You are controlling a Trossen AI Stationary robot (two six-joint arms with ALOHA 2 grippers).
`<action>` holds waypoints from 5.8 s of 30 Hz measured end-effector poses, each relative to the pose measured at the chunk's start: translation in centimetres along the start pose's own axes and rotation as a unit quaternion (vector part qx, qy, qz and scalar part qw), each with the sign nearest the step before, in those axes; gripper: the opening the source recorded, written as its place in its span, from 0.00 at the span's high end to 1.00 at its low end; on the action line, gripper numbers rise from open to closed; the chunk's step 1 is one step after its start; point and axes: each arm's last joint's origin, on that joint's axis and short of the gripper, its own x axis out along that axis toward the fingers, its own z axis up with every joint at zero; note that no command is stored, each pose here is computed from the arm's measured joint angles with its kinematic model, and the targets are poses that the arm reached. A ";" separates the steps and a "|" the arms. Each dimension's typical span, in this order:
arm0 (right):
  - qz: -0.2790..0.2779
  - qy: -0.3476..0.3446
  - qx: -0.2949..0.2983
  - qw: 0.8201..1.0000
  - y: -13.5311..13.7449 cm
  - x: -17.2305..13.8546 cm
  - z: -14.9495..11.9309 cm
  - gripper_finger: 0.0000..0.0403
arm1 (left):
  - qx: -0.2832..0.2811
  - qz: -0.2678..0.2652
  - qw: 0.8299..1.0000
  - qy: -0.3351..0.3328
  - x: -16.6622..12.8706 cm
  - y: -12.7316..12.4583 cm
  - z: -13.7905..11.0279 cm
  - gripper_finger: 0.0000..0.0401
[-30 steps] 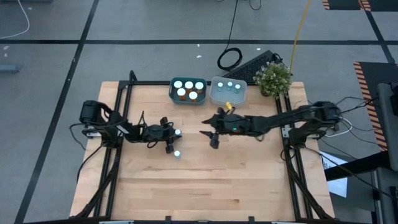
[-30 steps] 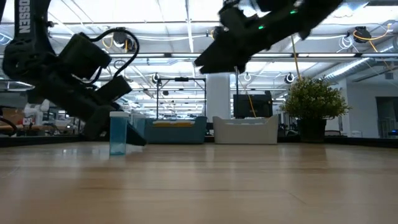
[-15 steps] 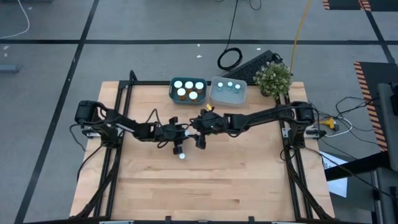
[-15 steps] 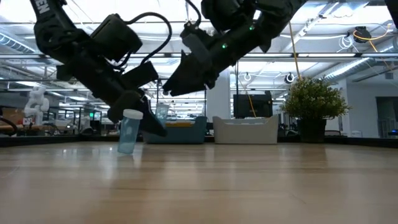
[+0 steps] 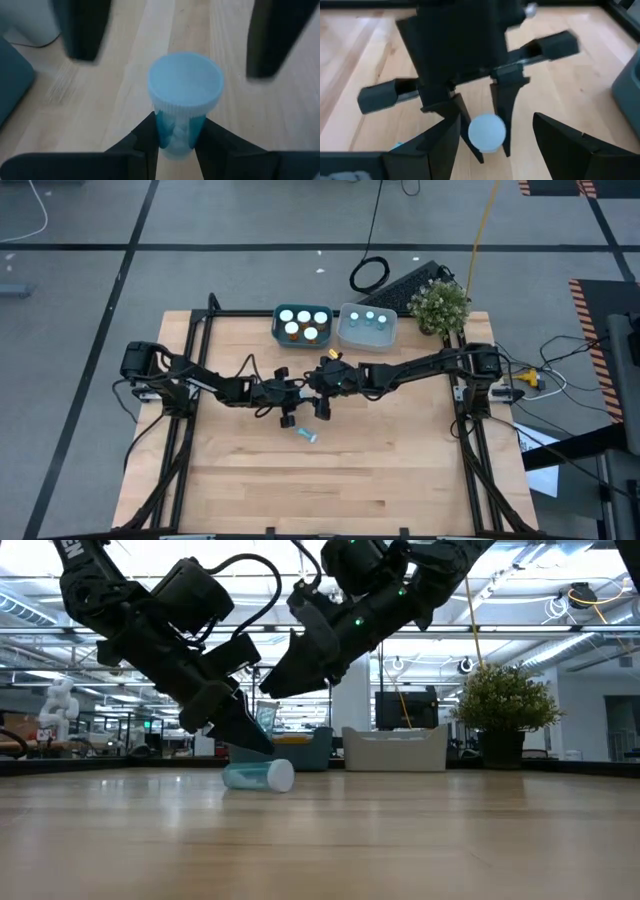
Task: Pick and place medicine bottles into bin by pill shape (circle, oval)
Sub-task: Put the blue pill bottle into the gray bin
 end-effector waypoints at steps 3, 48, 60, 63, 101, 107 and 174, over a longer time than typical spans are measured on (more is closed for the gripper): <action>0.001 0.007 -0.003 1.000 0.0 0.5 -0.5 0.40 | -0.001 0.000 1.000 -0.004 0.0 0.0 0.1 0.74; -0.079 0.067 -0.007 0.995 -7.0 -10.0 1.9 0.71 | -0.047 0.018 0.999 0.018 -0.1 -0.3 -0.3 0.21; -0.222 0.105 0.101 0.964 -16.4 -15.9 -4.5 0.70 | -0.025 -0.004 1.000 0.003 -0.4 -1.7 -0.1 0.28; -0.220 0.107 0.123 0.962 -17.7 -15.8 -6.4 0.70 | -0.026 -0.003 1.000 0.001 -0.4 -1.7 0.0 0.29; -0.217 0.092 0.163 0.958 -19.5 -15.2 -9.5 0.53 | 0.006 -0.106 0.994 0.005 -1.2 -4.4 -0.1 0.29; -0.208 0.049 0.135 0.968 -17.3 -17.1 -6.8 0.49 | 0.026 -0.141 0.988 0.057 -1.5 -5.1 -1.3 0.29; -0.003 0.122 0.018 0.992 5.5 -17.1 -5.2 0.49 | 0.319 -0.173 0.929 0.076 -0.9 -9.2 9.1 0.71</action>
